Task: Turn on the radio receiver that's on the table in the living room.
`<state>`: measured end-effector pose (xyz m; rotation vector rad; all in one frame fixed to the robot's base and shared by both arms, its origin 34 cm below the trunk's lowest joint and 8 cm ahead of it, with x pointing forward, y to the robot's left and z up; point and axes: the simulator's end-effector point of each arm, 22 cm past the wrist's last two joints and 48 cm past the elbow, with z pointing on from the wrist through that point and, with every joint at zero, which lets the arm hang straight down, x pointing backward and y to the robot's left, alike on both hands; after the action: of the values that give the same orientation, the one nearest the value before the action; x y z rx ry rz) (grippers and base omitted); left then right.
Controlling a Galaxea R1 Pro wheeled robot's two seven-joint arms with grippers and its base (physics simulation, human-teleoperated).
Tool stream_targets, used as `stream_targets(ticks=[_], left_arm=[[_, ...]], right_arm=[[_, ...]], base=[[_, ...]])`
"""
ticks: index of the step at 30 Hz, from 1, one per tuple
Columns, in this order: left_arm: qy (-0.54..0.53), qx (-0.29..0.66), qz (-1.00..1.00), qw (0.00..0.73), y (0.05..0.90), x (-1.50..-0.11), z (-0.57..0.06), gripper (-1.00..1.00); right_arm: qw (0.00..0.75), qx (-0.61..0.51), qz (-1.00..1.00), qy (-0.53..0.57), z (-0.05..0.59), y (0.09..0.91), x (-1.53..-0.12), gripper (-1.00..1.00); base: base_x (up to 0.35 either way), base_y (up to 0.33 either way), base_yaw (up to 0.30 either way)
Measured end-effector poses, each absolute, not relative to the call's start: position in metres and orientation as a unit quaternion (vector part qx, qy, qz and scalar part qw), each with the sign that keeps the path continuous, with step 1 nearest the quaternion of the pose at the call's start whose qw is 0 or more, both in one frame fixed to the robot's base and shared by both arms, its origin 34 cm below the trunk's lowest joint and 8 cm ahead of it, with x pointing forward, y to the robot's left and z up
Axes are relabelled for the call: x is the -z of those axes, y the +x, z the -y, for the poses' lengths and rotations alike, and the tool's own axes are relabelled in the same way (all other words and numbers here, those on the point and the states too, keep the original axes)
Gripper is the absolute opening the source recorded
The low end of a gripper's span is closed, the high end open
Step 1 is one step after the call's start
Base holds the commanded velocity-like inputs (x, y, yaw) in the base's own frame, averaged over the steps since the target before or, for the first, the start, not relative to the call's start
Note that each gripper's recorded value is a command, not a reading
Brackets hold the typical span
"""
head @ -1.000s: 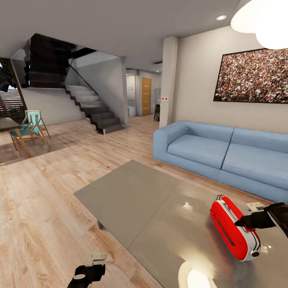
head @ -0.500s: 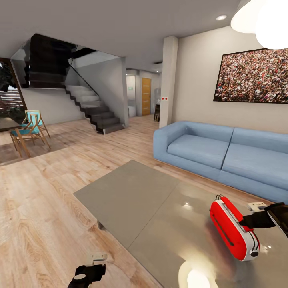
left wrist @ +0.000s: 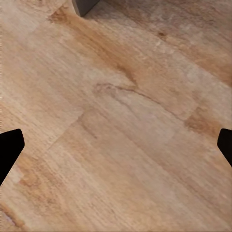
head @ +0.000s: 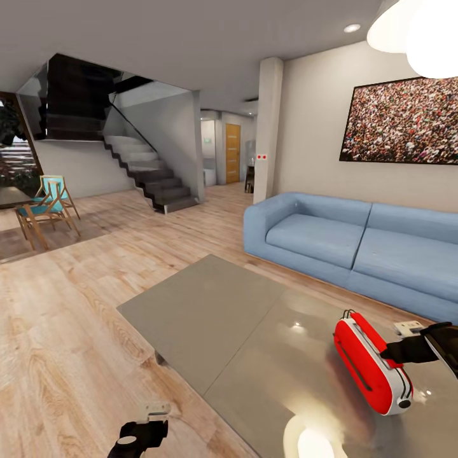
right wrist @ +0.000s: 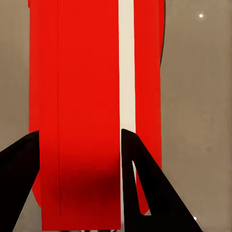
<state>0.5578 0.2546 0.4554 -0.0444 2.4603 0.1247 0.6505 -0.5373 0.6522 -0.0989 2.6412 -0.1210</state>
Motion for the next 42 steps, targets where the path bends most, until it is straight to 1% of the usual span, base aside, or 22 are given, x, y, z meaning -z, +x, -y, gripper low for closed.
stream_targets(ticks=[42], left_arm=[[-0.017, -0.052, -0.942, 0.331, 0.566, -0.523, -0.258, 1.00]], right_arm=[[0.242, 0.047, -0.968, -0.039, 0.538, 0.659, -0.719, -1.00]], base=[[0.000, 0.000, 0.000]])
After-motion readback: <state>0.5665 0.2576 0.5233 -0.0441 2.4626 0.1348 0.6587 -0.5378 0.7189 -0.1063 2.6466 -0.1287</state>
